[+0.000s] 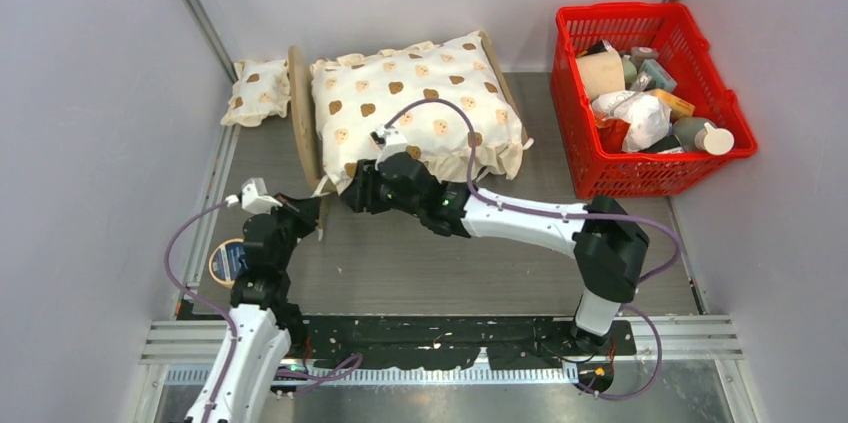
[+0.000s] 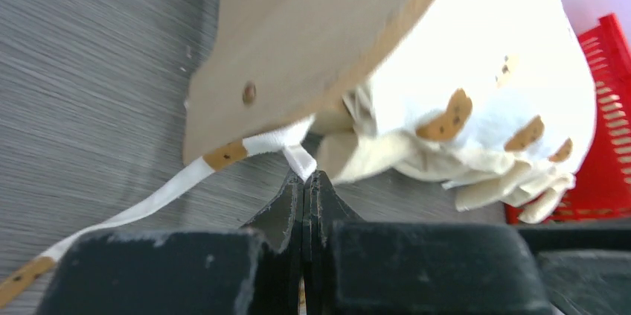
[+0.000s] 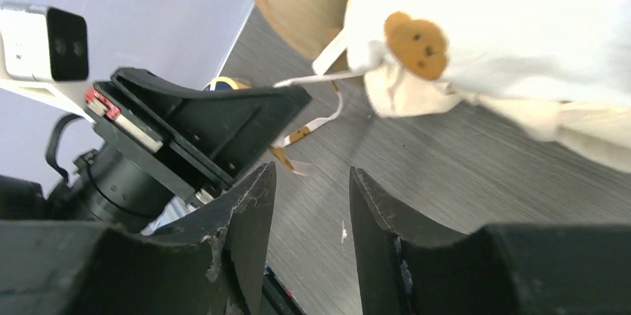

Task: Set up the pet bed

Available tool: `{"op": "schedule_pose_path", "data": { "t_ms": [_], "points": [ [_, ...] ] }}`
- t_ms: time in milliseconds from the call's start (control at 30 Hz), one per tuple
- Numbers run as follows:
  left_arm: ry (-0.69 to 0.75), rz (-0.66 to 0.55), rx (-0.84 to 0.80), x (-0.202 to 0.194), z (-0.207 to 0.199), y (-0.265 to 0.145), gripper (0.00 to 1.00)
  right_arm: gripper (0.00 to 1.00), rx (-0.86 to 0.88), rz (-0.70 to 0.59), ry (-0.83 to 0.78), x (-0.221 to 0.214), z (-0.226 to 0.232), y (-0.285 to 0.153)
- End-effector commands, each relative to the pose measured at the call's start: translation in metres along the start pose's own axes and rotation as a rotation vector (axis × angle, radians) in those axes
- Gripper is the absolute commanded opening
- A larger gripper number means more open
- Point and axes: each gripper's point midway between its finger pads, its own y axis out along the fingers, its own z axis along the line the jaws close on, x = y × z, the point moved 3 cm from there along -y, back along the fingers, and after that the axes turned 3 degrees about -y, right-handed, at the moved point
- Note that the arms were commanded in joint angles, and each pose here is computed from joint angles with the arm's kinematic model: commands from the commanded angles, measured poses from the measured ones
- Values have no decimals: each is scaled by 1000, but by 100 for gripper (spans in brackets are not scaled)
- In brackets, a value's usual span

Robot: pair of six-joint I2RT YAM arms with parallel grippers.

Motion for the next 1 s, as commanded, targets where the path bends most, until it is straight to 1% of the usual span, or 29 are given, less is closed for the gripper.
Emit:
{"op": "schedule_pose_path", "data": {
  "t_ms": [0,133,167,200,233,267,300,333,367,400,500,600,633,667,700,800,967],
  "points": [
    [102,-145,63,47,-13,0,0,47,66,-258,-31,21,1,-11],
    [160,-109,43,50,-22,4,0,48,84,-303,-22,-2,-13,5],
    [179,-98,32,49,-24,5,0,48,74,-293,-23,-11,-17,13],
    [199,-82,20,48,-26,6,0,48,85,-312,-21,-10,-16,17],
    [228,-73,15,47,-26,6,0,48,73,-309,-29,-20,-18,23],
    [249,-45,-12,43,-28,5,0,48,93,-344,-33,-18,-13,25],
    [264,-32,-28,40,-30,4,0,48,89,-342,-45,-29,-13,30],
    [283,-7,-63,37,-34,3,0,48,108,-377,-51,-26,-7,30],
    [296,25,-82,33,-37,0,0,49,106,-378,-56,-36,-6,35],
    [302,66,-90,30,-39,-3,0,50,128,-405,-49,-33,-1,36],
    [317,224,-128,21,-54,-14,0,54,161,-421,2,-48,1,48],
    [268,368,-115,14,-62,-24,0,56,247,-473,113,-53,6,53],
    [225,390,-91,16,-65,-26,0,56,277,-500,136,-50,11,53],
    [187,416,-56,16,-64,-28,0,56,277,-491,151,-57,8,58],
    [156,438,-35,15,-65,-29,0,56,282,-500,160,-55,10,61],
    [131,466,-9,14,-65,-32,0,57,255,-489,163,-63,3,73],
    [135,401,16,26,-65,-34,0,58,258,-468,190,-70,2,88]
  ]
}}
